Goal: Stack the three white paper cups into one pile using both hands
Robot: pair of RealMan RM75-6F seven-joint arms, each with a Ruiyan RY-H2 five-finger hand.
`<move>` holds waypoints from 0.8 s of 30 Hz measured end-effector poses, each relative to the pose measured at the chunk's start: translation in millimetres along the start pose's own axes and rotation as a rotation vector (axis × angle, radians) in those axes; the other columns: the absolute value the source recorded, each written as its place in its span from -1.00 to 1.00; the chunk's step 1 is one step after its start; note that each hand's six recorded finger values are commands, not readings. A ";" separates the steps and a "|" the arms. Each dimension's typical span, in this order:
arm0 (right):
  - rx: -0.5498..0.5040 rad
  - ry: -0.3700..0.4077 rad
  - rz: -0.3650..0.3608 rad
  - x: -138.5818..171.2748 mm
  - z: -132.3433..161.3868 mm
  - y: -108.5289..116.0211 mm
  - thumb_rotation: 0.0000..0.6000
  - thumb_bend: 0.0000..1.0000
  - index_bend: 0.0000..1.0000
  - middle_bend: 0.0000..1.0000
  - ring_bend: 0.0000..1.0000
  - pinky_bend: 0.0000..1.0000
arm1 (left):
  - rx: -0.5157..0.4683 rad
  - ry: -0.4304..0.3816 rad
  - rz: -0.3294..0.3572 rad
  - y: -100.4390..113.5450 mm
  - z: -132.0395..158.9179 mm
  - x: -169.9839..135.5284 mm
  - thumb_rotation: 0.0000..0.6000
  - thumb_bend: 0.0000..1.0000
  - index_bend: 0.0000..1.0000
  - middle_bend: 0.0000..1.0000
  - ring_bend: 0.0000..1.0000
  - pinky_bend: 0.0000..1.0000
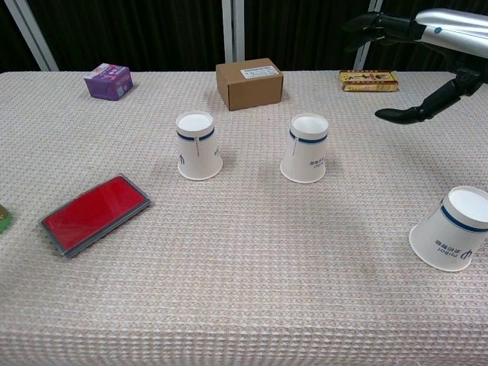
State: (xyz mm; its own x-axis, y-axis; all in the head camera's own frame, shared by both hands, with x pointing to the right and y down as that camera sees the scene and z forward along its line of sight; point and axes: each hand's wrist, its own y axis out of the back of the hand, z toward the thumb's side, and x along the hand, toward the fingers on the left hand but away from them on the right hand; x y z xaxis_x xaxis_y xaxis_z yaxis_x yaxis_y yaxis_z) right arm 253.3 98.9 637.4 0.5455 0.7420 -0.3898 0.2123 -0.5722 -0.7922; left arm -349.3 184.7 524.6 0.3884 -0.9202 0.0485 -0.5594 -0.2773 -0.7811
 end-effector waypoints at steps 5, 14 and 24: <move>0.008 0.002 0.005 -3.9 1.2 -1.8 1.00 -0.54 -0.96 -0.72 -0.94 -0.80 | 0.005 -0.002 -0.004 -0.5 1.2 -1.0 1.00 -0.94 -0.57 -0.66 -0.77 -0.73; 0.027 -0.026 0.008 3.2 -5.9 -0.6 1.00 -0.54 -0.96 -0.71 -0.94 -0.78 | 0.024 0.015 -0.001 -0.1 -3.8 -3.6 1.00 -0.94 -0.57 -0.66 -0.77 -0.73; 0.048 -0.069 0.055 57.2 -10.4 -2.1 1.00 -0.54 -0.87 -0.64 -0.89 -0.76 | 0.202 0.101 -0.035 -3.5 -23.6 -12.4 1.00 -0.94 -0.54 -0.66 -0.77 -0.73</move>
State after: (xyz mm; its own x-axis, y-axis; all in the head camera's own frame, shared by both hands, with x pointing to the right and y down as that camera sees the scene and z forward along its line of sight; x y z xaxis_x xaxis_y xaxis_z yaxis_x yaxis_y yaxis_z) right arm 292.4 138.8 621.7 0.4974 0.7331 -0.4638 0.1438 -0.5969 -0.7893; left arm -369.5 190.5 541.4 0.3239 -0.9368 0.1322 -0.3852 -0.2582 -0.8860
